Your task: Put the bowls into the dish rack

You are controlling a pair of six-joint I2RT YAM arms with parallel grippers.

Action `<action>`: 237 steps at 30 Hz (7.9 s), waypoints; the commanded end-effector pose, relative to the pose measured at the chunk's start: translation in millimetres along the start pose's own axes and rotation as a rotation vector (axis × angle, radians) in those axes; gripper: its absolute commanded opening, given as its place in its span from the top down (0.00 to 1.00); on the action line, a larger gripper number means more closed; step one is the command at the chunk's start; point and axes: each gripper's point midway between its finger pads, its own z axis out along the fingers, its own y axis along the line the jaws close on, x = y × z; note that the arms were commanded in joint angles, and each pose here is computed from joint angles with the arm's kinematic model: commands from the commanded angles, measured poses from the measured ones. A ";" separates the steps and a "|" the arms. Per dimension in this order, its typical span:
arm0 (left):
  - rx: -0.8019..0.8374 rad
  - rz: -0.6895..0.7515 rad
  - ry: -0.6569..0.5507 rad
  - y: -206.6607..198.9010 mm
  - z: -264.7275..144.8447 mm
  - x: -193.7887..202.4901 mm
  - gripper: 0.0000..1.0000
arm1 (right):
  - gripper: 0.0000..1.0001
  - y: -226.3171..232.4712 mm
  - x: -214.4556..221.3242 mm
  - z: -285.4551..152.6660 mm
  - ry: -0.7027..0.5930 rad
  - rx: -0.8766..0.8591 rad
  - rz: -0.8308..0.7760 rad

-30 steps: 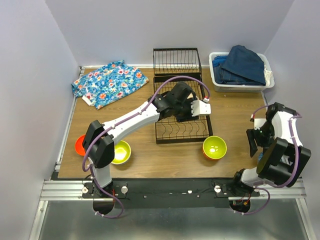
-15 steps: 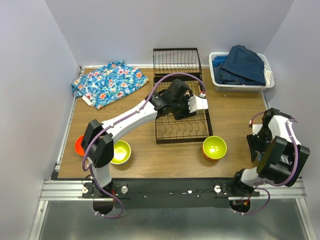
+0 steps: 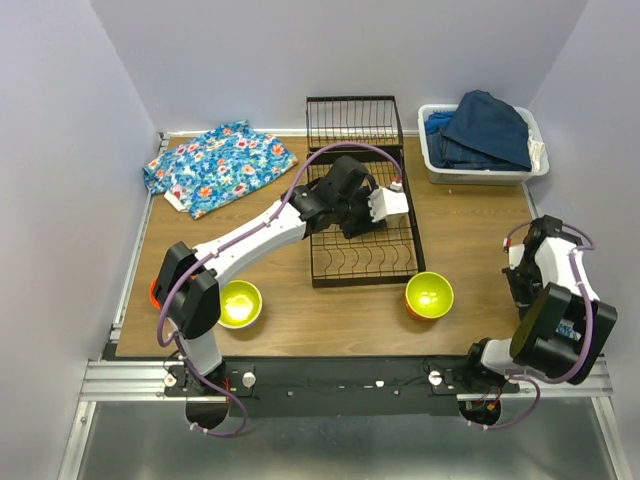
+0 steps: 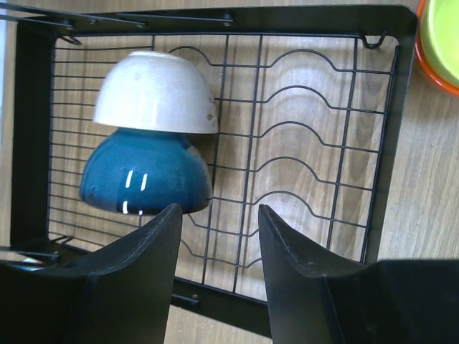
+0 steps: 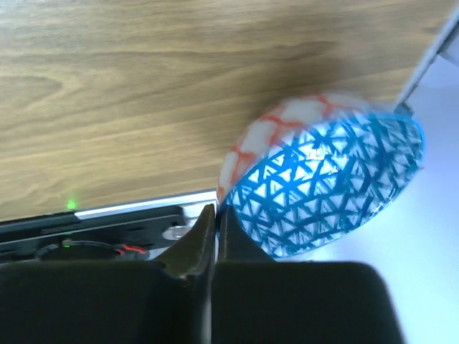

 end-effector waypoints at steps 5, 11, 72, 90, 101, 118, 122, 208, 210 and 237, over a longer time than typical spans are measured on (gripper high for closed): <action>-0.053 -0.044 -0.065 22.2 -33.0 -3.8 0.45 | 0.99 -19.4 -9.8 -29.1 -0.097 0.083 -0.014; -0.103 -0.081 -0.075 41.6 -53.5 3.9 0.45 | 0.99 -27.0 -44.7 -99.8 -0.317 0.088 -0.062; -0.303 -0.314 -0.022 -16.5 -242.6 125.1 0.37 | 0.49 379.5 8.6 -127.4 -0.722 -0.020 -2.073; 0.118 -0.005 0.178 -135.8 -147.8 118.1 0.38 | 0.32 172.0 -124.8 -237.9 -1.008 -0.215 -0.337; 0.128 0.092 0.168 -188.6 -91.2 100.5 0.41 | 0.29 110.5 -105.5 -220.8 -1.013 -0.260 -0.006; 0.256 0.085 0.238 -229.3 -51.5 123.3 0.47 | 0.29 88.8 -100.9 -225.7 -1.077 -0.230 0.077; 0.270 0.068 0.243 -234.0 -43.7 126.0 0.48 | 0.29 86.8 -97.0 -230.2 -1.101 -0.222 0.084; 0.495 -1.476 -0.794 98.8 -11.5 74.5 1.00 | 0.27 56.3 -196.2 -141.6 -0.712 -0.194 0.043; 0.515 -1.476 -0.803 101.7 -9.3 73.8 1.00 | 0.27 56.7 -195.9 -138.7 -0.702 -0.194 0.038; 0.580 -1.555 -0.762 86.2 25.9 89.0 0.87 | 0.27 61.7 -193.1 -109.0 -0.607 -0.201 0.016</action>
